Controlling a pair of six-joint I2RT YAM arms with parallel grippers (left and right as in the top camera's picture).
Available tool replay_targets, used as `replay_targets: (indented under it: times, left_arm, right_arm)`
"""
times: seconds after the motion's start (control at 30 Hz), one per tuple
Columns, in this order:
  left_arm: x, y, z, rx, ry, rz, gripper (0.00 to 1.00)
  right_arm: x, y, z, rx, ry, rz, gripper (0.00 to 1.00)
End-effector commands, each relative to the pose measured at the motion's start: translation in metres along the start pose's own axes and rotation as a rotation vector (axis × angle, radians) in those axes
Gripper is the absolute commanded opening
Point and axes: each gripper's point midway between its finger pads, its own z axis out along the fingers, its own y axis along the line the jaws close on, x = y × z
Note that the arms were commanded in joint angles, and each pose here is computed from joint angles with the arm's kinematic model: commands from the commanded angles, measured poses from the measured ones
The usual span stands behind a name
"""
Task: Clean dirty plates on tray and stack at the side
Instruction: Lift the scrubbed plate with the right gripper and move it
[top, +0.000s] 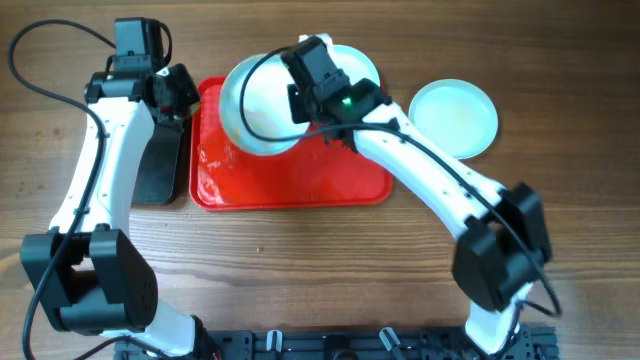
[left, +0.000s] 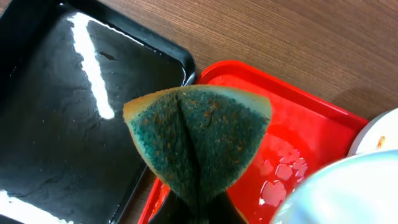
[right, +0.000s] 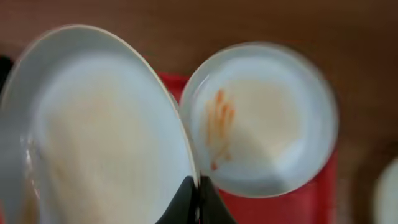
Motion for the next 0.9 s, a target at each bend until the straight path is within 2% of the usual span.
replay_targets:
  times: [0.0,0.13,0.4,0.73,0.87]
  left_arm:
    - [0.002,0.001,0.004,0.005,0.013,-0.027,0.04]
    - [0.002,0.001,0.004,0.006,0.013,-0.027,0.04]
    - [0.002,0.001,0.004,0.005,0.013,-0.027,0.04]
    - [0.002,0.001,0.004,0.006,0.013,-0.027,0.04]
    - [0.002,0.001,0.004,0.005,0.013,-0.027,0.04]
  right_arm:
    - [-0.022,-0.032,-0.026,0.355,-0.139,-0.198,0.04]
    - [-0.034,-0.035,-0.059,0.580,-0.256,-0.224,0.04]
    - [-0.052,-0.004,-0.120,0.819,-0.420,-0.349,0.04]
    - [-0.063,0.007,-0.130,0.823,-0.454,-0.359,0.04]
    - [-0.043,0.021,-0.100,0.645,-0.388,-0.396,0.04]
